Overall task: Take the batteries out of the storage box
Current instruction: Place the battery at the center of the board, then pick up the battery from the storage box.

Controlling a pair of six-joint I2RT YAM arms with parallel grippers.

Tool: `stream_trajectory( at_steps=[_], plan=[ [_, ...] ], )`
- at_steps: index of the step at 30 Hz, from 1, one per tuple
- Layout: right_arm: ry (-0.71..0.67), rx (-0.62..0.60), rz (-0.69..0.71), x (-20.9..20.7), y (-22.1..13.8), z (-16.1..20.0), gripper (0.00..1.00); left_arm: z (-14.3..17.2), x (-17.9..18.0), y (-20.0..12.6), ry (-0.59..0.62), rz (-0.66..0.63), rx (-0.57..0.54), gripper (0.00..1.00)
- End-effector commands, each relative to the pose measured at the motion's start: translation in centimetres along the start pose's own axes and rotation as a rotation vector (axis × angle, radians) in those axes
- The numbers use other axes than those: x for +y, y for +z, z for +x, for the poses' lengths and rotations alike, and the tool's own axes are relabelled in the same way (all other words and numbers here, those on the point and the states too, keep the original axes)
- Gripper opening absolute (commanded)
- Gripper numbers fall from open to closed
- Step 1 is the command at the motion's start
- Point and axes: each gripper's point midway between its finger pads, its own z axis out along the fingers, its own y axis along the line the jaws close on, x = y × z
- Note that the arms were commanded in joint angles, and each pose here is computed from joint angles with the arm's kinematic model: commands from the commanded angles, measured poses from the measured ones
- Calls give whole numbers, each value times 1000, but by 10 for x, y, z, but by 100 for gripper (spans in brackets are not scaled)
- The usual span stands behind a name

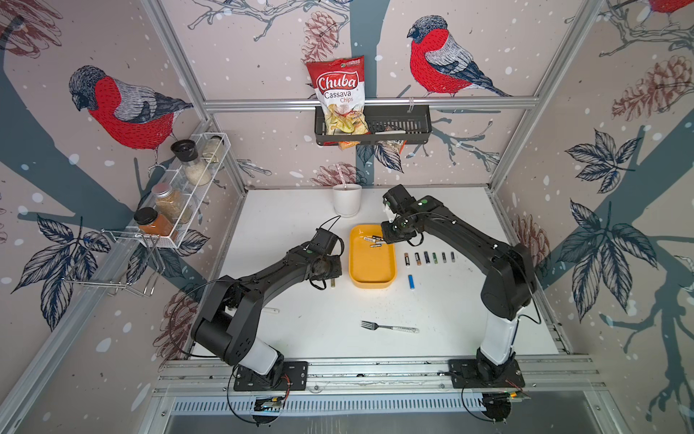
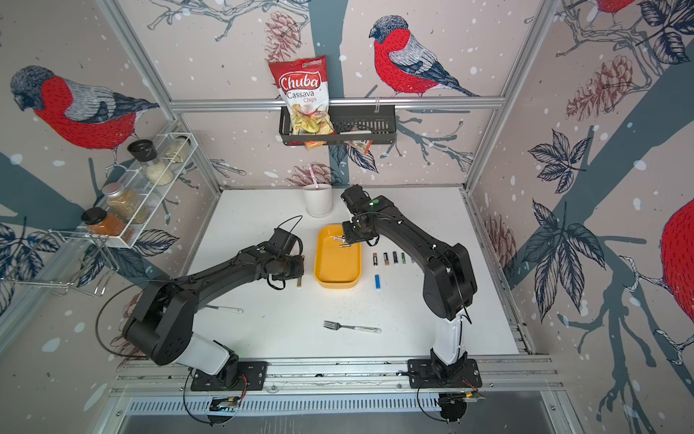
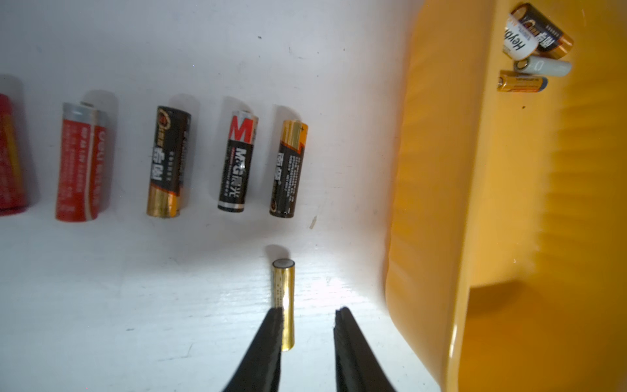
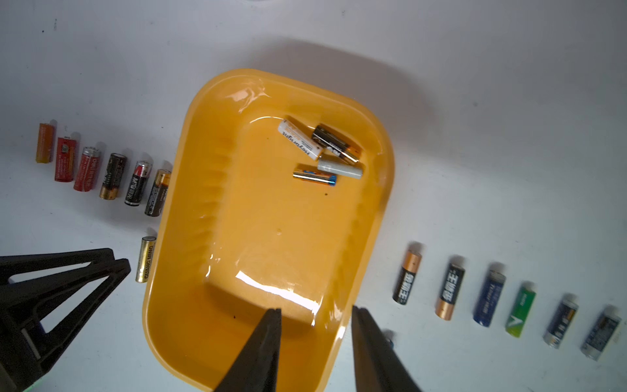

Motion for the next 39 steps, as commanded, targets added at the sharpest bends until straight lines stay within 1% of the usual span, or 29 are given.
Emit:
stream_trajectory(
  at_steps=[1, 4, 8, 14, 18, 32, 39],
  plan=[
    [-40, 33, -1, 4, 21, 1, 41, -4, 2, -5, 7, -8, -11, 31],
    [-65, 54, -9, 7, 42, -3, 41, -8, -4, -6, 9, 15, -18, 31],
    [-93, 66, -20, 12, 64, -14, 41, -13, -6, -8, 16, 14, -30, 31],
    [-117, 82, -14, 14, 88, -20, 41, -14, -9, -6, 29, 27, -29, 31],
    [-116, 102, -3, 13, 101, -18, 41, -13, -7, -5, 38, 23, -24, 31],
    [-137, 112, 22, 8, 124, -17, 42, -9, -2, -4, 19, 23, -26, 31],
    [-143, 128, 33, 6, 127, -11, 44, -7, 1, -5, 17, 16, -24, 31]
  ],
)
